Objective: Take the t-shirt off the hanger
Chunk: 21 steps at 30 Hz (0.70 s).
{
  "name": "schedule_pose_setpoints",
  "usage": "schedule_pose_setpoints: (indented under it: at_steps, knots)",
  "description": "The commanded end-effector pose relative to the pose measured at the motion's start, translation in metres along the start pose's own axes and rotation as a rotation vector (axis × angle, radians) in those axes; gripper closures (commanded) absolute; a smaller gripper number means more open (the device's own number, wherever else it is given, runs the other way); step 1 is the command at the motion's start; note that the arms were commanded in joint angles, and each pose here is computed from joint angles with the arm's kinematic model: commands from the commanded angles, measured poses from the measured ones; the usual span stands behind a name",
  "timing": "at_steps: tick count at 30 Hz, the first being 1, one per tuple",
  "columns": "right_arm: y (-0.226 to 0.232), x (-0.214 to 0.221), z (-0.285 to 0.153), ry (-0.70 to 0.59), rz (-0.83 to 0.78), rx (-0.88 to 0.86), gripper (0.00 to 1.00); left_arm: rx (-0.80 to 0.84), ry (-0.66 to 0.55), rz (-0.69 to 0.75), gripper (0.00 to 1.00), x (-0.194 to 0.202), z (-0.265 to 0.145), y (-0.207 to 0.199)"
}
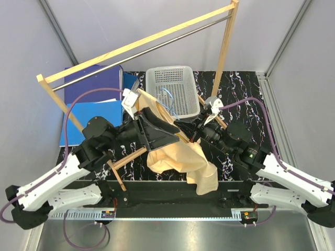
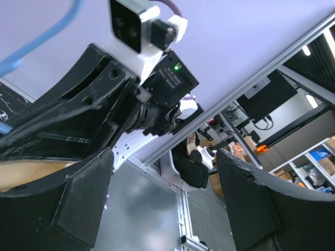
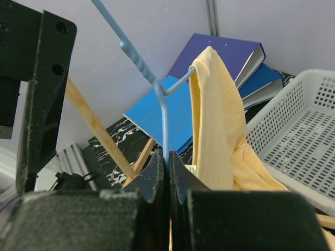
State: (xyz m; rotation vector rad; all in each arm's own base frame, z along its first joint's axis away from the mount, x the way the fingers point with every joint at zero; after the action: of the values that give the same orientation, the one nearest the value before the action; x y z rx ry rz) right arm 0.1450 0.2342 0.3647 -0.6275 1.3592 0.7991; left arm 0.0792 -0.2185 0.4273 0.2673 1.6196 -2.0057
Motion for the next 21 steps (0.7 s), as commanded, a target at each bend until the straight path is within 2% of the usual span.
schedule_pose_setpoints:
  at_steps: [1,8,9,15,21]
  knots:
    - [0.004,-0.030,-0.014,-0.090,0.049,-0.032,1.00,0.010,-0.172,0.176,0.19,-0.017,0.013,-0.027]
    - [0.003,-0.031,-0.035,-0.056,0.070,-0.026,1.00,-0.101,-0.229,0.264,0.26,-0.015,0.025,-0.021]
    - [0.002,-0.030,-0.036,-0.053,0.073,-0.019,1.00,-0.161,-0.275,0.285,0.27,-0.022,0.025,-0.023]
    - [0.003,-0.027,-0.041,-0.004,0.099,-0.015,1.00,-0.437,-0.306,0.486,0.31,-0.033,0.034,-0.015]
    - [0.005,-0.032,-0.040,0.013,0.142,-0.017,1.00,-0.654,-0.287,0.663,0.47,-0.038,0.036,-0.004]
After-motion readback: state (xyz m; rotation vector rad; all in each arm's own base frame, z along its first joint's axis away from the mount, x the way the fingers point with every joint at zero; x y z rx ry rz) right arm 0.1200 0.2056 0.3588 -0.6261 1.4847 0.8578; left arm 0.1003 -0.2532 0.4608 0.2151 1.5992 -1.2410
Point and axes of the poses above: each gripper's point midway between its finger pads, its own z axis out along the fingers, its own y axis along the line the jaws close on, x = y × z, the point moved 8 cm from there along -z, back along the fingers, and after that the axes turned 12 degrees about -z, right-handed, at the moved point
